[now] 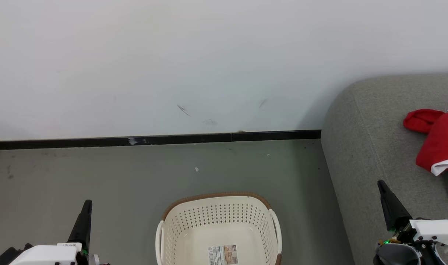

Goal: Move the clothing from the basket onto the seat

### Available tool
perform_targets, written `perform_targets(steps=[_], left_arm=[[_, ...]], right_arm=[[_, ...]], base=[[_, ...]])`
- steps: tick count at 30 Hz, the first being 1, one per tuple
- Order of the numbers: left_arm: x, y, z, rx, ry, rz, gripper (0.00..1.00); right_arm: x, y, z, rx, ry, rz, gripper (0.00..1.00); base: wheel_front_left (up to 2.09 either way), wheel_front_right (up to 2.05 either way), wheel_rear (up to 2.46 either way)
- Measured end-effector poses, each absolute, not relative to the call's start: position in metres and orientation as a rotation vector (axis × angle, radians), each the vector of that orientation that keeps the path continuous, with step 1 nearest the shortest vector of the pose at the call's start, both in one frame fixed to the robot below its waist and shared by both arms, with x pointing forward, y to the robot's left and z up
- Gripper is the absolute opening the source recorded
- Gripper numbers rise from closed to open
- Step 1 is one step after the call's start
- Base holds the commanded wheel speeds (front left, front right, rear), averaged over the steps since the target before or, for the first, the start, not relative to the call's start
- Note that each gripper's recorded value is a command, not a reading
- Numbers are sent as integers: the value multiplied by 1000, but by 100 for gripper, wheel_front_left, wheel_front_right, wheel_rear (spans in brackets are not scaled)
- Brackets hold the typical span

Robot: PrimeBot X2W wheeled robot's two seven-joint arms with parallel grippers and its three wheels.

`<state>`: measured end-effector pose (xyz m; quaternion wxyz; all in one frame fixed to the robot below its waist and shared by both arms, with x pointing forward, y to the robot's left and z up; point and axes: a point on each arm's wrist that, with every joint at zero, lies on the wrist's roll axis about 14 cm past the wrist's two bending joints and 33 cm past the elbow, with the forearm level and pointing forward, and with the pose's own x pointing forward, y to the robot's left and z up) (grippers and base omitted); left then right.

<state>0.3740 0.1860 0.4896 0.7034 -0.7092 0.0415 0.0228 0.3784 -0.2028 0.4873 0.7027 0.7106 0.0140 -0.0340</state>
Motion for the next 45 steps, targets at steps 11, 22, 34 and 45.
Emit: perform_targets(steps=[11,22,34,45], left_arm=[[374,186,488,-1578,92,51,0],[373,186,487,-1578,95,55,0],[373,187,486,-1579,92,55,0],[373,187,485,-1580,94,57,0]], right_arm=[[378,-203,487,1581,32,-77,0],[378,-203,487,1581,33,-78,0],[378,-203,486,1581,33,-78,0],[378,-203,486,1582,33,-78,0]], base=[[0,0,0],[0,0,0],[0,0,0],[0,0,0]])
